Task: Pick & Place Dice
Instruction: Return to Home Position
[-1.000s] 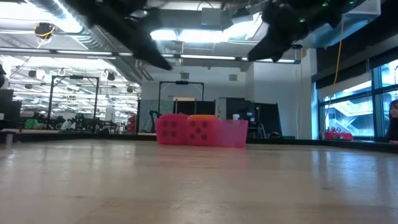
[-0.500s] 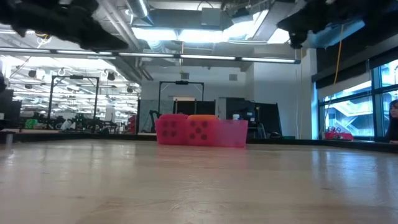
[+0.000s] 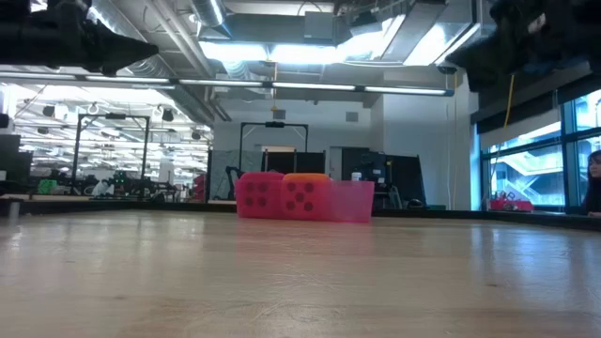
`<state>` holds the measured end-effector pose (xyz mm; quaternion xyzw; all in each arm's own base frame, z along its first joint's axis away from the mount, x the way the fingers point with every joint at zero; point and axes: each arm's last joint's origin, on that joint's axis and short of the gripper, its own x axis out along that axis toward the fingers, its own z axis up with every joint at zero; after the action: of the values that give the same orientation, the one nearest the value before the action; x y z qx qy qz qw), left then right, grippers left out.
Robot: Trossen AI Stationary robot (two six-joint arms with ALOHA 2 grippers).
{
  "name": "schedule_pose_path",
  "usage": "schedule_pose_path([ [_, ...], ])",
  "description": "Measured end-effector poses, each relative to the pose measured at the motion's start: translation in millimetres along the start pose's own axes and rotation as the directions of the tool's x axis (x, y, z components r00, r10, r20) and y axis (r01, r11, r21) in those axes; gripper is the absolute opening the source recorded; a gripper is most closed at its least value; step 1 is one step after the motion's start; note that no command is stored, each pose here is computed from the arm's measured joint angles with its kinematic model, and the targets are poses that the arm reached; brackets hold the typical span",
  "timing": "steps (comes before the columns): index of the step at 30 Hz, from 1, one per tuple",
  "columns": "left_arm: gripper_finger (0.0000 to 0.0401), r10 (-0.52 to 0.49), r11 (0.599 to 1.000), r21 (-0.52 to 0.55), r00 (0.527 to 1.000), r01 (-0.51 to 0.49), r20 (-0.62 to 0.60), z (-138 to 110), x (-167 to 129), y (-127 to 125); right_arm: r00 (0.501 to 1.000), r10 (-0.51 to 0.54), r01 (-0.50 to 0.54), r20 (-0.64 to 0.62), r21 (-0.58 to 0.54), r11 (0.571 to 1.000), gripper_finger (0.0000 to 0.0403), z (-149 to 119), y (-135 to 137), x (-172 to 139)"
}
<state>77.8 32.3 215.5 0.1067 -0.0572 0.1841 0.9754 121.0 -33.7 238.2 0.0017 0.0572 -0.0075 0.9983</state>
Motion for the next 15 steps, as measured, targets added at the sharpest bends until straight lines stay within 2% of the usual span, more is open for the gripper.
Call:
schedule_pose_path([
  [3, 0.0006, -0.023, 1.000, 0.002, 0.999, 0.023, -0.027, -4, 2, -1, 0.999, -0.052, 0.052, -0.010, 0.022, 0.998, 0.0004, -26, 0, -1],
  [8, 0.0002, -0.055, 0.998, -0.020, 0.998, 0.054, -0.033, -5, 1, -2, 0.998, -0.053, 0.052, 0.042, 0.017, 0.998, 0.0006, -52, 1, -3],
  [15, 0.0003, -0.062, 0.998, -0.026, 0.998, 0.061, -0.028, -4, 1, -2, 0.997, -0.055, 0.053, 0.058, 0.039, 0.998, 0.0008, -75, 2, -3],
])
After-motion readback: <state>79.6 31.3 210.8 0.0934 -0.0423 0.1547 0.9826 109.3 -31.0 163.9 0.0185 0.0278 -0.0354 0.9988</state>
